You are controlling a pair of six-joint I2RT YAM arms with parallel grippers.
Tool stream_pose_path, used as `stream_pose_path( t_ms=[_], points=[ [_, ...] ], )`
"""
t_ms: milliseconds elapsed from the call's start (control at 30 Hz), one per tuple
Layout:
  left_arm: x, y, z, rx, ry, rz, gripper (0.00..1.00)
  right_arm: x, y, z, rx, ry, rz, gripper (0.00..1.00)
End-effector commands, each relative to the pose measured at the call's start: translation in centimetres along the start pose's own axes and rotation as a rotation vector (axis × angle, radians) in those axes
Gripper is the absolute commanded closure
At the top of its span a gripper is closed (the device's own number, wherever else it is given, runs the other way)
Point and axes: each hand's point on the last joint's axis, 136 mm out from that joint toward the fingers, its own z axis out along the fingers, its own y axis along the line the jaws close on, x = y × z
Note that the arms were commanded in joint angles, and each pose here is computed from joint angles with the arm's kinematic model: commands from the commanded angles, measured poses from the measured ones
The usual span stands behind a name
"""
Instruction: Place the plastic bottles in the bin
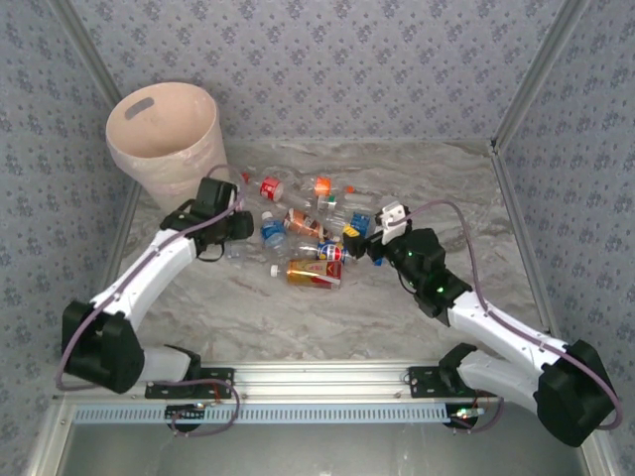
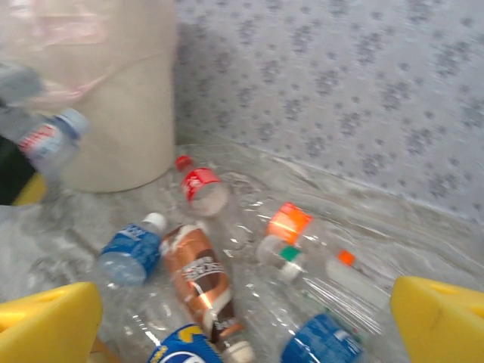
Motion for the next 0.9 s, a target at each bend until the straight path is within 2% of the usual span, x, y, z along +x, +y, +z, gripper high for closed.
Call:
stream_pose_path(
  t_ms=[0, 100, 267, 433, 533, 700, 867],
  points=[
    [-6.4, -3.6, -5.1, 0.157, -0.217, 0.032, 0.50, -0.9, -2.1, -0.4, 0.086, -0.047, 0.138, 0.00],
    [-11.4, -5.6, -9.0, 0.237, -0.381, 0.026, 0.51, -0.8, -2.6, -0.3, 0.092, -0.049, 0.172, 0.00],
    [-17.8, -6.3, -13.3, 0.211, -0.553, 0.043, 0.52, -0.4, -2.9, -0.3, 0.100, -0.041, 0.174, 0.00],
    [-23.8, -3.9, -16.2, 0.101, -0.696, 0.034, 0.52, 0.0, -2.9, -0.3, 0.099, -0.032, 0.175, 0.00],
    [-27.0, -0.8, -17.4, 0.027, -0.761, -0.009, 0.53, 0.3, -2.9, -0.4, 0.103, -0.027, 0.178, 0.00],
    [-30.3, 4.4, -16.4, -0.120, -0.764, -0.043, 0.53, 0.5, -3.2, -0.5, 0.116, -0.023, 0.182, 0.00],
    [-30.6, 8.8, -12.5, -0.206, -0.672, -0.109, 0.53, 0.8, -3.4, -0.8, 0.129, -0.010, 0.181, 0.00]
  ],
)
